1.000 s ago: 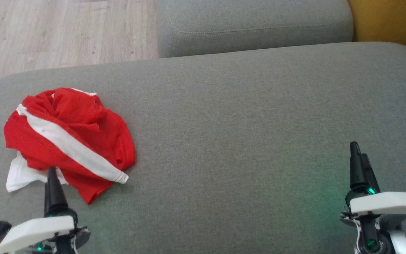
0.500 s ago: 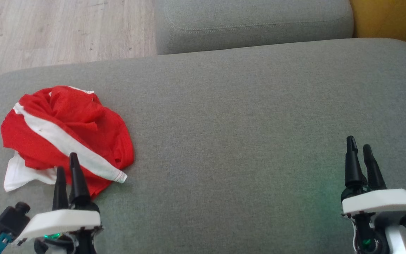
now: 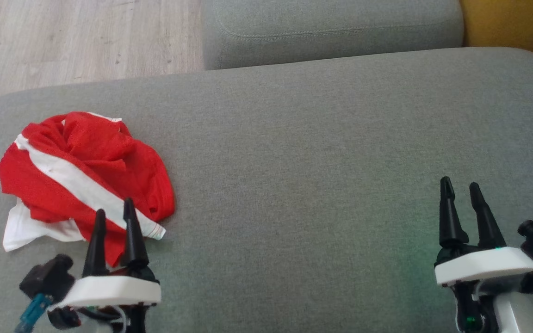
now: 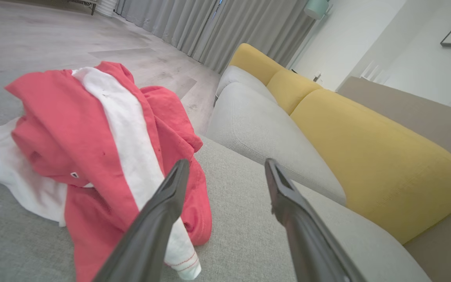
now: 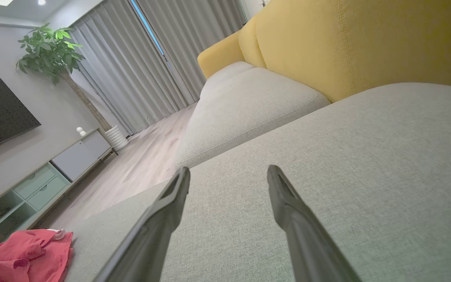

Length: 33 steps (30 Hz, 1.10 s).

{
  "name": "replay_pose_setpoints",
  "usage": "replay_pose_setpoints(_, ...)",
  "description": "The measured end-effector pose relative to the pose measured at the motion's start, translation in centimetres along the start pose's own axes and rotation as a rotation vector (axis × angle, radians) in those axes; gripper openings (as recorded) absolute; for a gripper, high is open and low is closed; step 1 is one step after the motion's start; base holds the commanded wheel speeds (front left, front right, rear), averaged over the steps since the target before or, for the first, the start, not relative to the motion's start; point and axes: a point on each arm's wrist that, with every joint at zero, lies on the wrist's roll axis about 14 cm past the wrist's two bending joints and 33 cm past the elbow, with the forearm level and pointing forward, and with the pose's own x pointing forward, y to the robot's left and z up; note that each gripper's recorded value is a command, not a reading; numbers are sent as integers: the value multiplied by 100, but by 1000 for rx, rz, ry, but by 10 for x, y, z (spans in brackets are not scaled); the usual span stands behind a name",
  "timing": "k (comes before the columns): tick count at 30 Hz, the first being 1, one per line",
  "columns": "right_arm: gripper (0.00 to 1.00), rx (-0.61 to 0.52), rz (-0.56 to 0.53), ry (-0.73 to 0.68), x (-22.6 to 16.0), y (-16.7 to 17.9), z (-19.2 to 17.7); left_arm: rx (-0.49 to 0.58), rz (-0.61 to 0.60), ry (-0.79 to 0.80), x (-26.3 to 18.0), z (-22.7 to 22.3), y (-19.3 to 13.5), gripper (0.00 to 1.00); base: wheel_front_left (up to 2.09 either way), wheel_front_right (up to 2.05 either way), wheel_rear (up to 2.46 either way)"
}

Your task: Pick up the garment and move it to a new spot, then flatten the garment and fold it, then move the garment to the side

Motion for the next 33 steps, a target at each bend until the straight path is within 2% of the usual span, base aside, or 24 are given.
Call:
replay_pose_setpoints(16,100,-201,63,-38,6,16,6,244,-13,-1,0,-6,-7,100,0,0,0)
replay_pose_setpoints(24,100,-314,90,-50,5,23,8,413,-63,-4,-1,-10,-18,100,0,0,0)
replay_pose_setpoints(33,100,-443,129,-62,4,32,6,521,-129,-30,-1,-12,-34,100,0,0,0)
